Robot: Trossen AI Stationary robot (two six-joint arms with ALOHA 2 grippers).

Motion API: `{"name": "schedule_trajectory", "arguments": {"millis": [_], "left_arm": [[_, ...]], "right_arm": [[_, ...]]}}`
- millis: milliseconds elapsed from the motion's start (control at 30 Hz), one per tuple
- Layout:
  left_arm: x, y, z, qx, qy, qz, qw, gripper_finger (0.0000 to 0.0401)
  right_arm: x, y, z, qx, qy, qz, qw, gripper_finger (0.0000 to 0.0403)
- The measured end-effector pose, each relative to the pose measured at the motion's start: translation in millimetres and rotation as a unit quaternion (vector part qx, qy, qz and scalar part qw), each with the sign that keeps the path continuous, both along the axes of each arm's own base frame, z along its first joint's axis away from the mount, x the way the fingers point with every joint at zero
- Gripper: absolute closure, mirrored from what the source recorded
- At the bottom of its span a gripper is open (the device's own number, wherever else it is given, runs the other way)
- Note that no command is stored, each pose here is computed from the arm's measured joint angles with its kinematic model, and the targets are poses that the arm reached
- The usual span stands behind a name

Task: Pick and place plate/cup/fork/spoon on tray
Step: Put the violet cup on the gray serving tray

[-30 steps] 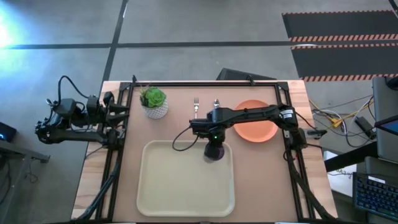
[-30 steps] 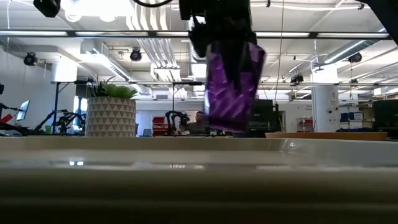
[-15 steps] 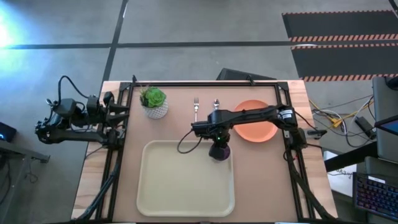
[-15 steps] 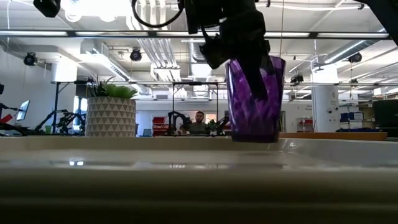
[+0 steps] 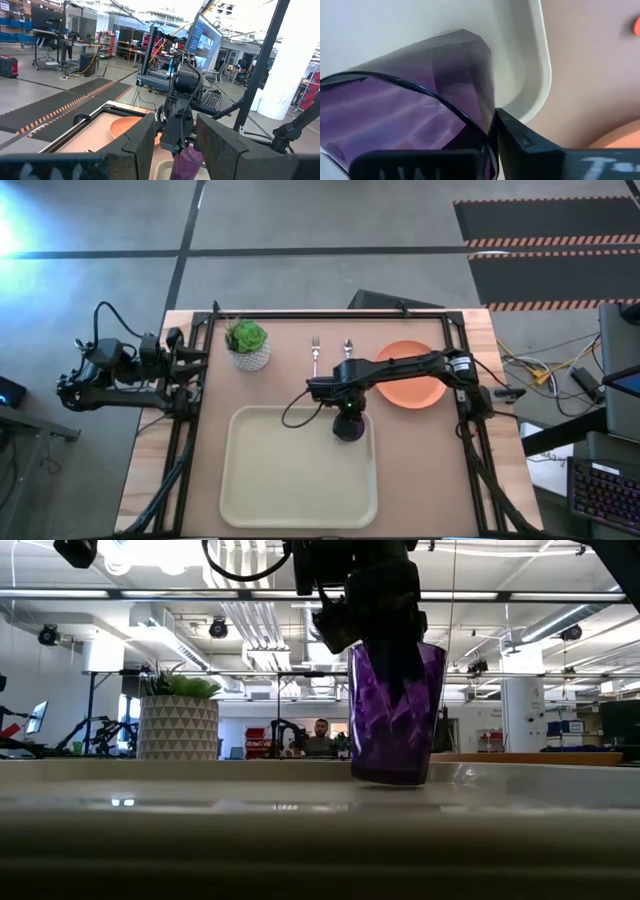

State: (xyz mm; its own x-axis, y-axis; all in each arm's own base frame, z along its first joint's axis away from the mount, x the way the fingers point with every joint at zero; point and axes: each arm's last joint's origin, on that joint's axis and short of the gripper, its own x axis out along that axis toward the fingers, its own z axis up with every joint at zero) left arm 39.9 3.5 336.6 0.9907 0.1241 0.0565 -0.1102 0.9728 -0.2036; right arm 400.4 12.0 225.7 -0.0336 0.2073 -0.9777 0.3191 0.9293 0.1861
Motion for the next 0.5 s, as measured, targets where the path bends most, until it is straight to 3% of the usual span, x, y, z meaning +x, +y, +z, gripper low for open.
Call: {"name": "schedule_trajectory", "arguments": {"millis": [267,500], "left_arm": [[0,0,0,0.0,0.0,0.0,1.0,0.0273],[0,0,0,0.0,0.0,0.0,1.0,0.0273]], "right_arm": [[-1,0,7,0.0,-0.012,-0.004,1.0,0.0349],[-6,-3,41,-0.049,-0.071,-0.007,0.996,0.0319]]}}
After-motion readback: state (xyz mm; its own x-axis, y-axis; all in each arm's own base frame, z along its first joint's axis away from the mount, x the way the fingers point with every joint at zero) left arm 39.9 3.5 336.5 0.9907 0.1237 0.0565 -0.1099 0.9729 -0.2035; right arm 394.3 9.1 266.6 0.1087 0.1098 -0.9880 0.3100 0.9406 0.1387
